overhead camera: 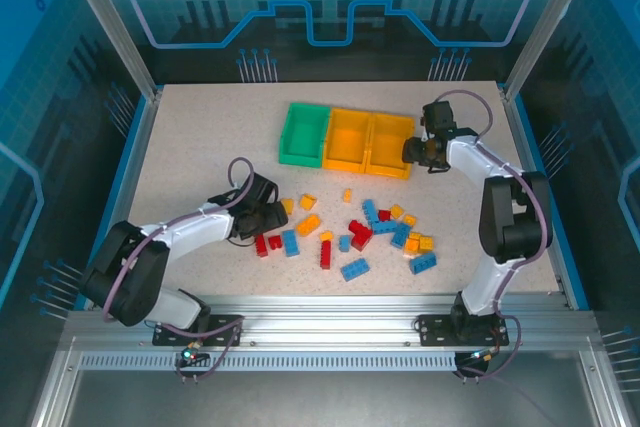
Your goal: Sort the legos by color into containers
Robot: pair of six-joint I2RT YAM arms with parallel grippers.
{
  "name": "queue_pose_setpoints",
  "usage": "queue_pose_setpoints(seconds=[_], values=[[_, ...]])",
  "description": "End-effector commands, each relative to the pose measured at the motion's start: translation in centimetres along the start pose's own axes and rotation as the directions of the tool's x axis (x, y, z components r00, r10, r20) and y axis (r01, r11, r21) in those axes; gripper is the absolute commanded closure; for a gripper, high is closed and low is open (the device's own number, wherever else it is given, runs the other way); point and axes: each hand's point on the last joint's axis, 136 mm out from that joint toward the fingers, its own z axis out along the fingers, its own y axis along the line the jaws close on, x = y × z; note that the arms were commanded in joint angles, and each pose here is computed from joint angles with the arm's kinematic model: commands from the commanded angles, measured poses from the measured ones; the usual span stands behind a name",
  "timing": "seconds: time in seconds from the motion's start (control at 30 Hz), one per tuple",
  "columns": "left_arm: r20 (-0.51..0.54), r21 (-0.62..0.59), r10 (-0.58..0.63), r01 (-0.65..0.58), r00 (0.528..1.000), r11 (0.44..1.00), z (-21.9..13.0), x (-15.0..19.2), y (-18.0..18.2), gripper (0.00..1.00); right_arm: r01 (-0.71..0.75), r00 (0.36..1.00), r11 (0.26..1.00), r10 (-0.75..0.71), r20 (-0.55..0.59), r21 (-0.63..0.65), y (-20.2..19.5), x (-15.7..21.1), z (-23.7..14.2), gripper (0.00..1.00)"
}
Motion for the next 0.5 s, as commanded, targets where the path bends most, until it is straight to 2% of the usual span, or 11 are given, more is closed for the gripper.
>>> queue_pose_setpoints(seconds=[0.0,0.1,0.37,0.47], values=[[-0.025,0.003,-0.008,0.008,1.000,1.000,-0.08,0.08,-0.82,0.29,-0.003,1.000,1.000,0.003,-0.012,-0.009,-0.06,-0.29,0.77,0.38],[-0.024,-0.005,-0.008,0.008,1.000,1.000,0.09,0.05,-0.87,0.32,-0.002,1.000,1.000,0.002,-0.014,-0.002,-0.18,-0.02,0.81,0.38],[-0.025,-0.022,0.009,-0.009,1.000,1.000,0.40,-0.17,-0.84,0.54,0.007,1.000,1.000,-0.007,-0.014,0.005,-0.30,0.03,0.66,0.38],[-0.025,-0.029,0.009,-0.010,1.000,1.000,0.50,-0.22,-0.71,0.58,0.004,1.000,1.000,-0.004,-0.015,0.006,-0.36,0.03,0.66,0.38]])
